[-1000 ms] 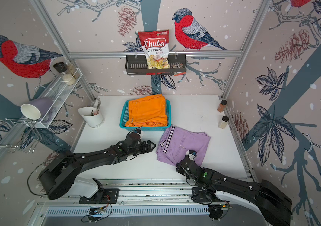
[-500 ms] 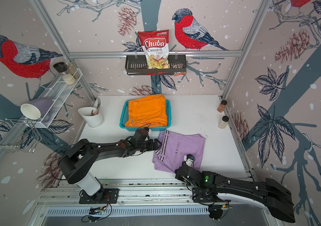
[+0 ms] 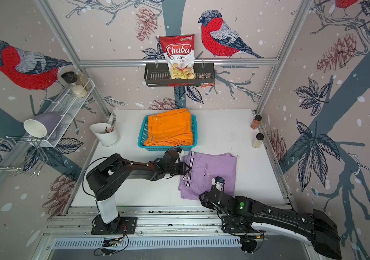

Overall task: Put the folded long pants in the basket
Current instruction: Move the long pant to the center of the board, then pick up the long pant at the center of the board.

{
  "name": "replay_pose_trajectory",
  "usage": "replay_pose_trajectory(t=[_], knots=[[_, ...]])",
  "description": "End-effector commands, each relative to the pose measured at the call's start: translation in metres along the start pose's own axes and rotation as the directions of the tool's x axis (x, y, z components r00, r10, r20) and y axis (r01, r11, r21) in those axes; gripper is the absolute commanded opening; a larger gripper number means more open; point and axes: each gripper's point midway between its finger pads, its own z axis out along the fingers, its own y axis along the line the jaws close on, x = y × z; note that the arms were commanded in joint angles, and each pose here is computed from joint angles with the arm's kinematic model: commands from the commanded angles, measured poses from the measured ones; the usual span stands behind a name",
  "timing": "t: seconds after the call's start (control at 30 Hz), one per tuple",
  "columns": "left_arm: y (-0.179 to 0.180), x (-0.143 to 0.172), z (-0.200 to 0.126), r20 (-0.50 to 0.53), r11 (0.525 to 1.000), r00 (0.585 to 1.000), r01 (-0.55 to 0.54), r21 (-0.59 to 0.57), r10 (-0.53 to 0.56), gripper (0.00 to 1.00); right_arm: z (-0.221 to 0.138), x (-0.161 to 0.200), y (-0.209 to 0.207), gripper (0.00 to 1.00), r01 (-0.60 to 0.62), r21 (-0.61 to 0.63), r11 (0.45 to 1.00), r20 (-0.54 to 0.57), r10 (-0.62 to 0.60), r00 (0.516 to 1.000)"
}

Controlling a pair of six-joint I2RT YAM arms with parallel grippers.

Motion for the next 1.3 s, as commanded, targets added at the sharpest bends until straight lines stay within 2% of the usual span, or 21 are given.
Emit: replay_pose_trajectory(t=[0.0, 0.2, 0.3, 0.4, 0.6, 0.8, 0.93, 1.13, 1.27], knots=[[0.029, 0.022, -0.005, -0.065, 0.992, 0.997, 0.042, -0.12, -0.05, 0.0, -0.017, -0.008, 0.014, 0.68, 0.081, -0.026, 0.996, 0.013, -0.081, 0.997], [0.037, 0.016, -0.039, 0.017, 0.988, 0.998, 0.057, -0.145, -0.055, 0.0, -0.066, -0.051, 0.046, 0.72, 0.095, -0.138, 0.986, 0.2, -0.067, 0.978], [0.046, 0.015, -0.06, 0.045, 0.985, 0.998, 0.06, -0.16, -0.053, 0.0, -0.081, -0.068, 0.039, 0.76, 0.072, -0.121, 0.99, 0.282, -0.035, 0.959], [0.053, 0.016, -0.075, 0.053, 0.986, 0.997, 0.067, -0.15, -0.06, 0.0, -0.082, -0.076, 0.031, 0.77, 0.055, -0.079, 0.995, 0.307, -0.028, 0.951], [0.068, 0.013, -0.107, 0.111, 0.983, 0.992, 0.072, -0.17, -0.054, 0.0, -0.051, -0.077, 0.017, 0.79, -0.002, -0.043, 0.999, 0.235, 0.013, 0.972], [0.083, 0.012, -0.129, 0.144, 0.979, 0.988, 0.087, -0.184, -0.061, 0.0, -0.025, -0.102, -0.008, 0.81, -0.055, -0.012, 0.998, 0.202, 0.056, 0.978], [0.084, 0.012, -0.128, 0.14, 0.98, 0.988, 0.087, -0.18, -0.062, 0.0, -0.008, -0.11, -0.013, 0.84, -0.075, -0.055, 0.996, 0.173, 0.083, 0.981], [0.09, 0.013, -0.123, 0.128, 0.978, 0.989, 0.099, -0.182, -0.077, 0.0, 0.02, -0.107, -0.014, 0.86, -0.074, -0.051, 0.996, 0.078, 0.078, 0.994], [0.092, 0.014, -0.123, 0.125, 0.978, 0.989, 0.105, -0.18, -0.083, 0.0, 0.037, -0.105, -0.014, 0.84, -0.071, -0.043, 0.997, 0.017, 0.072, 0.997]])
